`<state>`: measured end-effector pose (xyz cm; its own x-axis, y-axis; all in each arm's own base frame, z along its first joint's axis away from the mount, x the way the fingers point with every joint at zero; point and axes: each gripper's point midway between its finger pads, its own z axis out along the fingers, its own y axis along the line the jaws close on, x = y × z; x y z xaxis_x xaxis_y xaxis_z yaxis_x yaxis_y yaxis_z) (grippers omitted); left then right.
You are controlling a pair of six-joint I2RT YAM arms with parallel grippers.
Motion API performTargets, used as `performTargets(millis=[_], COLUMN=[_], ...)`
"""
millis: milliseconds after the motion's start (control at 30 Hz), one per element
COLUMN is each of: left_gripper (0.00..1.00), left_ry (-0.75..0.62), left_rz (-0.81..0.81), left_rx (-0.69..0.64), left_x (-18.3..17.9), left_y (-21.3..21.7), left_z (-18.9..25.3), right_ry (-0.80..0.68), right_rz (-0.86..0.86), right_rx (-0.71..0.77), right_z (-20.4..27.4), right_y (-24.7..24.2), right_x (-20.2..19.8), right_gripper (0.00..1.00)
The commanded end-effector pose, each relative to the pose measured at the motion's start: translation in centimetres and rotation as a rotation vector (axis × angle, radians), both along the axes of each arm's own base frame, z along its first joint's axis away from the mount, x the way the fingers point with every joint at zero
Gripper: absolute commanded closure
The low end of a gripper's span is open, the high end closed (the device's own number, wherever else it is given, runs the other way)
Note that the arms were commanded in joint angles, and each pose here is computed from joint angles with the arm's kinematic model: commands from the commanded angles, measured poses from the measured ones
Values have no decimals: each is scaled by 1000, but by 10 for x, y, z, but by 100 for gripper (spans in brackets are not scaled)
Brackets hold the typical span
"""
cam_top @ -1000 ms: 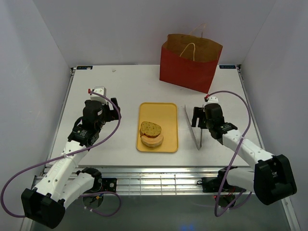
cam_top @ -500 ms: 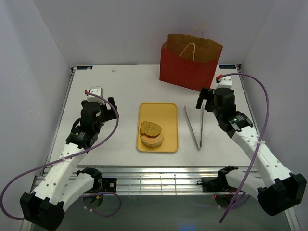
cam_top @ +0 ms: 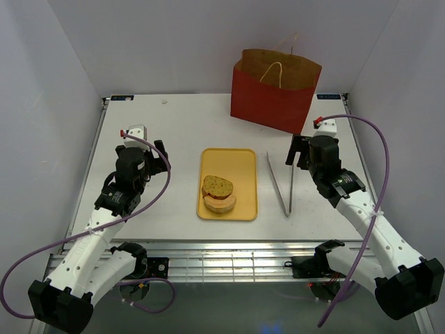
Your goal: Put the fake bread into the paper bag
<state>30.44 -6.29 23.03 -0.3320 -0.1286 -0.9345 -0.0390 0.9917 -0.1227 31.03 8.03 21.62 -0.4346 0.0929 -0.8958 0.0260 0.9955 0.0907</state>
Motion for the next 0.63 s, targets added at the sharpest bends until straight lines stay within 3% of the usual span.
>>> performTargets(millis=[0, 400, 600], left_gripper=[2, 2, 2], left_ry=[-20, -10, -6], left_rz=[8, 0, -2], left_rx=[-7, -5, -1], left_x=[1, 2, 2], left_y=[0, -1, -2], left_z=[7, 5, 3], right_ry=[-48, -34, 72], right_rz=[-33, -41, -80], right_rx=[30, 33, 12], right_z=[12, 4, -18], right_y=[-1, -2, -2], right_x=[5, 3, 7], right_gripper=[10, 10, 10])
